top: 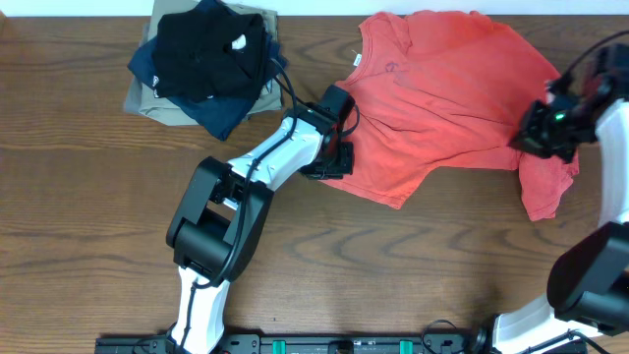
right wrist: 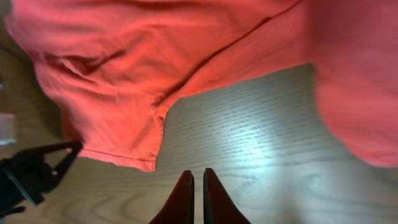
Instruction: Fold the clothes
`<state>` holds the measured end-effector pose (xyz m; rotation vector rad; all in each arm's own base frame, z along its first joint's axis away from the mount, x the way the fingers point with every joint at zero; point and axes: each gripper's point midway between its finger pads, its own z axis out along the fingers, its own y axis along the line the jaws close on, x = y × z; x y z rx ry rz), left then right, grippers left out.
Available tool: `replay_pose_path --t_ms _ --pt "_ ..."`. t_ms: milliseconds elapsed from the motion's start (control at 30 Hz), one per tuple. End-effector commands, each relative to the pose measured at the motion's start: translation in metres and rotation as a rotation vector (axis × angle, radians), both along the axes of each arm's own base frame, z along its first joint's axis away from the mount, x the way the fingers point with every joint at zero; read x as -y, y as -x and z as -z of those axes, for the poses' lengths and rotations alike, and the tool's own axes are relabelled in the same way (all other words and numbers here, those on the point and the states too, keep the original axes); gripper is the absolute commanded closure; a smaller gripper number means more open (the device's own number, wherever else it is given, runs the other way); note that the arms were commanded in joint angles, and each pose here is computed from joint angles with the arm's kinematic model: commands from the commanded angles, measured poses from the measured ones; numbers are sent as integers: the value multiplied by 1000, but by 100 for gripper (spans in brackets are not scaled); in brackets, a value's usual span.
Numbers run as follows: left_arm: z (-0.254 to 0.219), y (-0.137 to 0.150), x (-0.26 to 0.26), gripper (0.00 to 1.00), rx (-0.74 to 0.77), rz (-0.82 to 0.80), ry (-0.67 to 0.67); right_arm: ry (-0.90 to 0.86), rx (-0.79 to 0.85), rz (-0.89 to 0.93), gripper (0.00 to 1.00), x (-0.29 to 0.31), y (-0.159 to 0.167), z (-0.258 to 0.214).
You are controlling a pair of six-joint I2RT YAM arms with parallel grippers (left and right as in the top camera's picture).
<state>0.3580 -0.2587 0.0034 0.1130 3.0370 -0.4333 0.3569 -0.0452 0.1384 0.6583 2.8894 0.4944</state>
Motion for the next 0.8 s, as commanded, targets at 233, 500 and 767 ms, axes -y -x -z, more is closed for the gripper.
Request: replay_pose_path --t_ms 233,500,767 --pt "32 6 -29 94 -71 -85 -131 -10 -26 -22 92 -21 9 20" --pt "32 16 -100 94 -183 -306 -320 46 -53 -15 90 -12 14 23" --pt "7 29 -143 94 -262 -389 -376 115 -67 4 77 1 15 26"
